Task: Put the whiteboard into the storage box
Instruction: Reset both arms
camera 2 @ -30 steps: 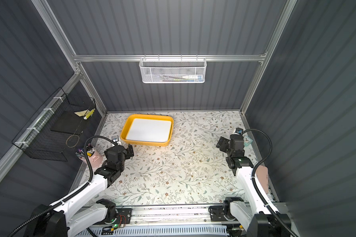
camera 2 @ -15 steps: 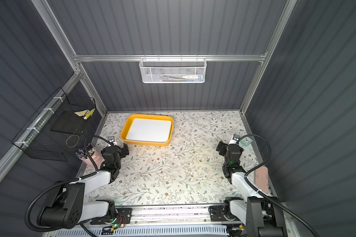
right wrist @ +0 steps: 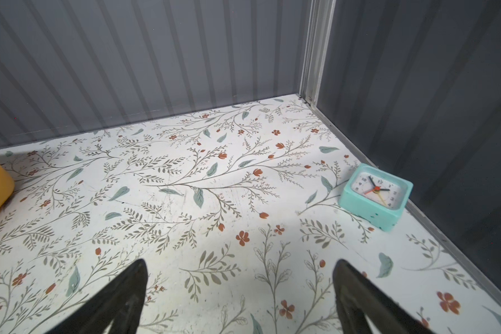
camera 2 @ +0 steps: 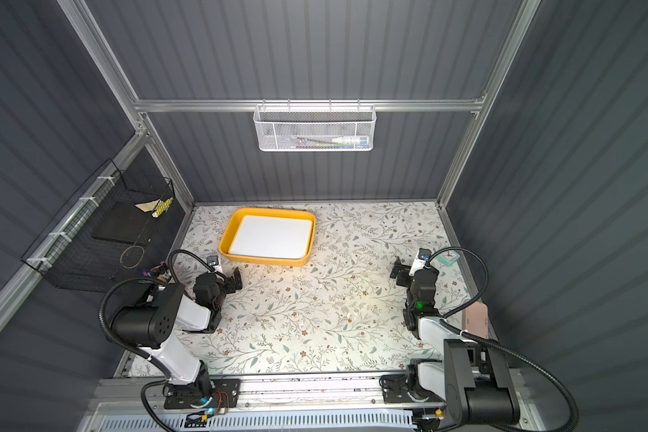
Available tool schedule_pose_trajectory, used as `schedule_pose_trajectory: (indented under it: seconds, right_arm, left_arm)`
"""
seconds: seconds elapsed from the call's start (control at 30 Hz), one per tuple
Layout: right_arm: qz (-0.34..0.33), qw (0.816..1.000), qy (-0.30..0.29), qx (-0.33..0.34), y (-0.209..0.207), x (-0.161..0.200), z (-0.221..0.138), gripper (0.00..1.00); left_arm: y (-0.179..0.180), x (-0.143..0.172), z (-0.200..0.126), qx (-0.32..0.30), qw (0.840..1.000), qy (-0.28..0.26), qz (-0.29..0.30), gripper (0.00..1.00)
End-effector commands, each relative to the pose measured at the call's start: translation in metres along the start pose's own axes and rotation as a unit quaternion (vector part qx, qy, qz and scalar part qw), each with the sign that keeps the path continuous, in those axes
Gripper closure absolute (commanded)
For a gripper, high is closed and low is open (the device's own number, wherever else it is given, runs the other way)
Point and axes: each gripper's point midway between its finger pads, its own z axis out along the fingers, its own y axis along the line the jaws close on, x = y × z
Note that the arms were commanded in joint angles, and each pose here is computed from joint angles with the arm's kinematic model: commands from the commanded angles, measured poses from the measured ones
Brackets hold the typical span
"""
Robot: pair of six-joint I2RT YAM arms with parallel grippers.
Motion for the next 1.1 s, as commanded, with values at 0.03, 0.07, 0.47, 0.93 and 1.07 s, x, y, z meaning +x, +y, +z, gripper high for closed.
schedule_pose_trajectory:
  seconds: [0.03,0.07,0.47,0.93,1.07]
  right_arm:
    - [-0.017,0.999,-0.042,-0.006,0.002,-0.010,0.001,0.01]
    - [-0.017,0.999,-0.047,-0.003,0.000,-0.007,0.002,0.01]
    - [-0.001,0.999,0.003,0.034,-0.013,0.009,0.032,0.01]
    - [-0.003,0.999,0.008,0.035,-0.012,0.009,0.034,0.01]
    - [-0.003,0.999,0.006,0.034,-0.012,0.009,0.033,0.01]
  left_arm:
    - [-0.016,-0.024,0.013,0.042,0.999,-0.016,0.021,0.00]
    - [-0.016,-0.024,0.013,0.042,0.999,-0.015,0.021,0.00]
    - [-0.008,-0.023,0.028,0.016,1.000,0.015,0.016,0.00]
    - [-0.009,-0.023,0.028,0.018,1.000,0.017,0.016,0.00]
    - [-0.009,-0.023,0.028,0.018,1.000,0.017,0.015,0.00]
